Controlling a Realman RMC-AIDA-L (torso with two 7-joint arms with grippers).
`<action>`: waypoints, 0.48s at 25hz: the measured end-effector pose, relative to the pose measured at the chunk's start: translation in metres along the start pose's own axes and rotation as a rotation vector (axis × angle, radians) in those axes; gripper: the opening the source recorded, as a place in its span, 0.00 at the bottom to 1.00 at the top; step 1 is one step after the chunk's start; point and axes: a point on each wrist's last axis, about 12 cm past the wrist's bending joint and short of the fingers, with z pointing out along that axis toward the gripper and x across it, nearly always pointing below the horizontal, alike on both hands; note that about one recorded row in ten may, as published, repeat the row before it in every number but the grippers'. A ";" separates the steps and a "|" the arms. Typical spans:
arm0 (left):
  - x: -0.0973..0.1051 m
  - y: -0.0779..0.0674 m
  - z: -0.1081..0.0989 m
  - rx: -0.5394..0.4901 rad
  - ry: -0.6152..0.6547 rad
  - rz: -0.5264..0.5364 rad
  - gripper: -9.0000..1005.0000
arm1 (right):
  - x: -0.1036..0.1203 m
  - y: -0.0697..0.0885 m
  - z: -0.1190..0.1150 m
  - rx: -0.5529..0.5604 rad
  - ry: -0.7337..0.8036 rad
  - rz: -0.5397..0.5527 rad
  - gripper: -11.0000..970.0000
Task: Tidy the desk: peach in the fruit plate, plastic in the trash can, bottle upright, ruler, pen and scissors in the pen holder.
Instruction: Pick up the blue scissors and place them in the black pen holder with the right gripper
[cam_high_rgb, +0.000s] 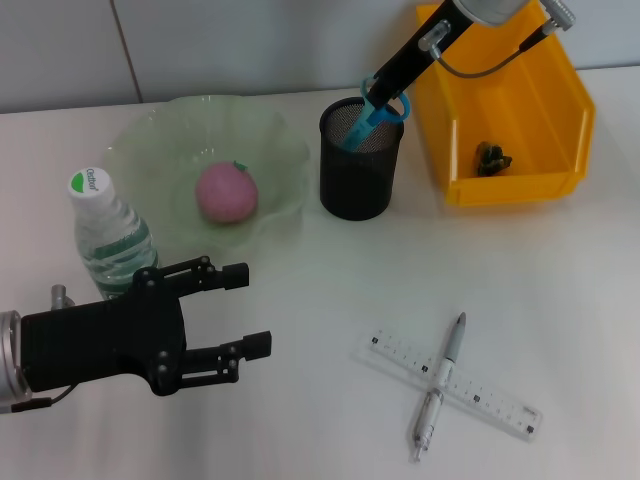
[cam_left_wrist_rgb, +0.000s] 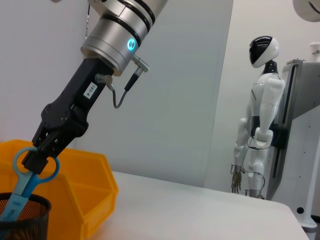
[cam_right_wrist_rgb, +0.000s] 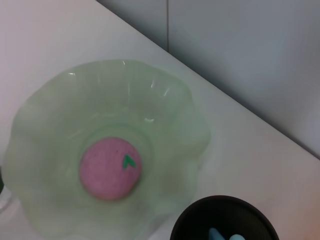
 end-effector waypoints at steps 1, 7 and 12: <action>0.000 0.000 0.000 -0.001 -0.001 0.000 0.78 | 0.000 0.000 0.001 0.004 0.001 0.000 0.14; 0.000 0.000 0.000 -0.003 -0.004 0.000 0.79 | -0.001 0.002 0.003 0.026 0.007 -0.002 0.15; 0.000 0.000 0.000 -0.004 -0.004 -0.004 0.79 | -0.003 0.004 0.003 0.029 0.002 -0.007 0.32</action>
